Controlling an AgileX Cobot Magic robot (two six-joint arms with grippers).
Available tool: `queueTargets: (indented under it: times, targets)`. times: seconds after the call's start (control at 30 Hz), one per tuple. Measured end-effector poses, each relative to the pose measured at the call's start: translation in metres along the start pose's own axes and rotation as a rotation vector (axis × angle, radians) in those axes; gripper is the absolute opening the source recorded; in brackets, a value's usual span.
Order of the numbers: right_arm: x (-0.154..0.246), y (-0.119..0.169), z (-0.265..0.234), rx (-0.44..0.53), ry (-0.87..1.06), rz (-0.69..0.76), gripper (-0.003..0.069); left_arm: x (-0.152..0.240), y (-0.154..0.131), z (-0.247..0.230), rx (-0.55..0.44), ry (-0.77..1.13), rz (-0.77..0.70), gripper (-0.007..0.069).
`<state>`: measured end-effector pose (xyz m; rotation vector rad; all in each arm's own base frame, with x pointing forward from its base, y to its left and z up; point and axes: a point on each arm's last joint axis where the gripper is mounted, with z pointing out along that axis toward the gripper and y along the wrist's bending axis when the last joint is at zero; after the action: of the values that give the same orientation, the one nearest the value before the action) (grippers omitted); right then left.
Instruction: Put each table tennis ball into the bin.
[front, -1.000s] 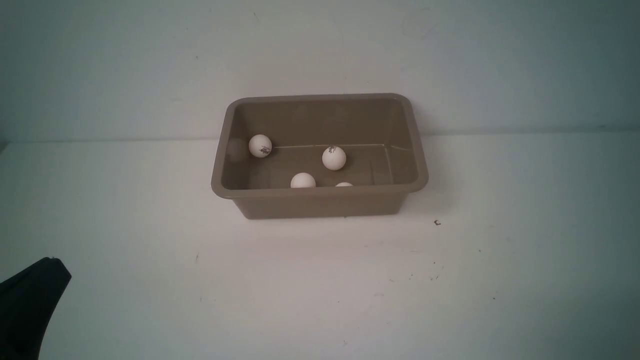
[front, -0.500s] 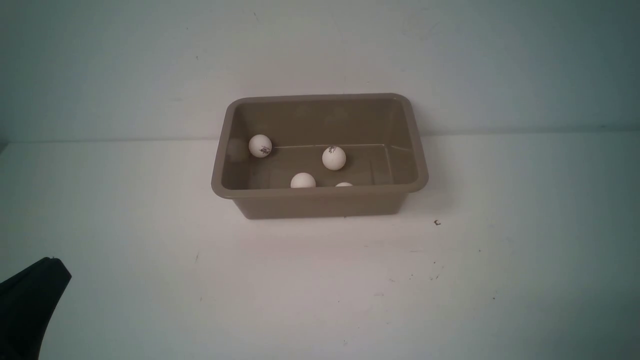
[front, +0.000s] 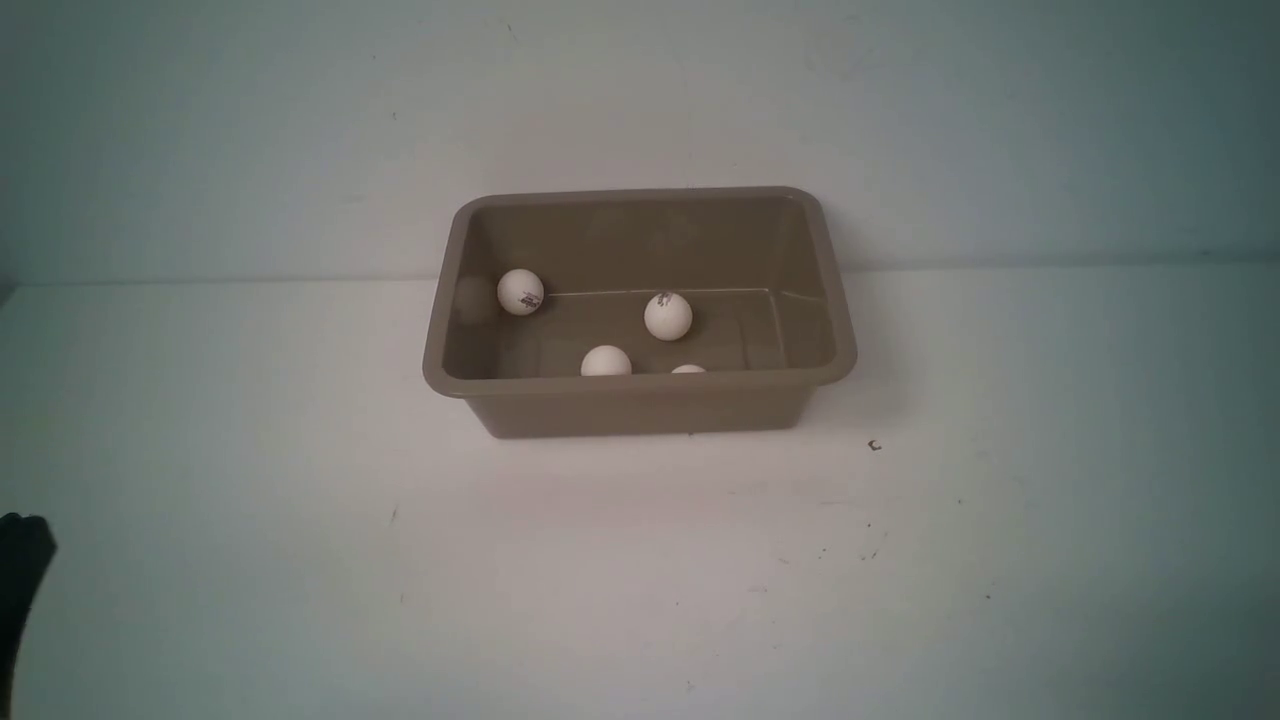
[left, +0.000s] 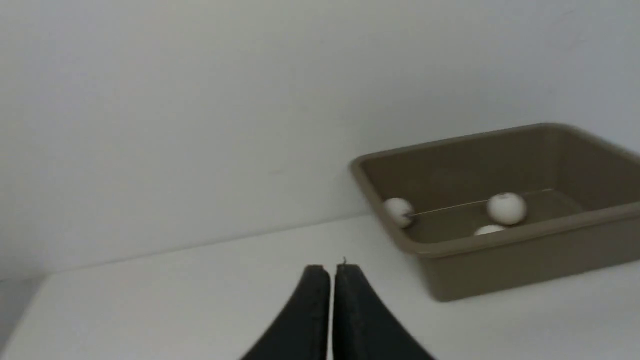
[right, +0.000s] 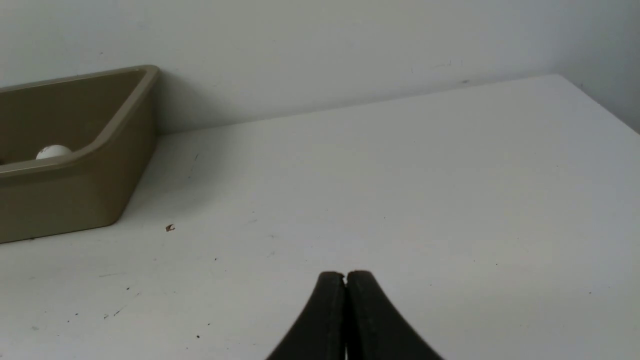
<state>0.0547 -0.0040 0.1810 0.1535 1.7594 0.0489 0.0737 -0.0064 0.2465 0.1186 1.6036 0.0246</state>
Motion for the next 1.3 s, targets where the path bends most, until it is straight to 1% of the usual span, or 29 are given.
queueTargets:
  times: [0.03,0.07,0.13,0.17,0.33,0.43,0.5,0.6,0.73,0.8,0.83,0.87,0.9,0.93,0.97,1.0,1.07,1.1,1.13,1.3]
  targets:
    - [0.0,0.0,0.0,0.0,0.0,0.0,-0.001,0.003,0.002,0.0,-0.026,0.001,0.013,-0.0004]
    - [0.0,0.0,0.0,0.0,0.001,0.0,-0.001,0.011,0.007,0.001,-0.083,0.006,0.009,-0.0004]
    - [0.0,0.0,0.0,0.001,0.003,0.0,-0.001,0.027,0.015,0.001,-0.191,0.023,-0.127,-0.0004]
    - [0.0,0.0,0.0,0.001,0.003,0.0,-0.001,0.032,0.018,0.0,-0.226,0.03,-0.188,-0.0004]
    - [0.0,0.0,0.0,0.001,0.004,0.0,-0.001,0.044,0.027,-0.003,-0.352,0.044,-0.381,-0.0004]
    - [0.0,0.0,0.0,0.001,0.004,0.0,-0.001,0.044,0.029,-0.004,-0.379,0.044,-0.389,-0.0004]
    - [0.0,0.0,0.0,0.001,0.004,0.0,-0.001,0.042,0.03,-0.004,-0.379,0.038,-0.36,-0.0004]
    - [0.0,0.0,0.0,0.001,0.004,0.0,-0.001,0.024,0.031,-0.004,-0.369,-0.013,-0.249,-0.0004]
    - [0.0,0.0,0.0,0.001,0.004,0.0,-0.001,0.007,0.032,-0.005,-0.362,-0.064,-0.205,-0.0004]
    - [0.0,0.0,0.0,0.001,0.004,0.0,-0.001,0.005,0.031,-0.005,-0.352,-0.079,-0.216,-0.0004]
    - [0.0,0.0,0.0,0.001,0.004,0.0,-0.001,0.004,0.029,-0.004,-0.364,-0.089,-0.223,-0.0004]
    - [0.0,0.0,0.0,0.001,0.004,0.0,-0.001,0.004,0.026,-0.003,-0.294,-0.101,-0.248,-0.0004]
    - [0.0,0.0,0.0,0.001,0.004,0.0,-0.001,0.006,0.024,-0.002,-0.265,-0.098,-0.226,-0.0004]
    - [0.0,0.0,0.0,0.001,0.004,0.0,-0.001,0.011,0.02,-0.001,-0.251,-0.089,-0.252,-0.0004]
    - [0.0,0.0,0.0,0.001,0.004,0.0,-0.001,0.011,0.019,-0.001,-0.219,-0.082,-0.227,-0.0004]
    - [0.0,0.0,0.0,0.001,0.004,0.0,-0.001,0.016,0.017,0.0,-0.198,-0.069,-0.259,-0.0004]
    - [0.0,0.0,0.0,0.001,0.004,0.0,-0.001,0.025,0.013,0.001,-0.16,-0.029,-0.258,-0.0004]
    - [0.0,0.0,0.0,0.001,0.004,0.0,-0.001,0.029,0.011,0.002,-0.151,-0.013,-0.287,-0.0004]
    - [0.0,0.0,0.0,0.001,0.004,0.0,-0.001,0.031,0.011,0.002,-0.146,-0.001,-0.275,-0.0004]
    - [0.0,0.0,0.0,0.001,0.005,0.0,-0.001,0.05,0.007,0.002,-0.134,0.083,-0.331,-0.0004]
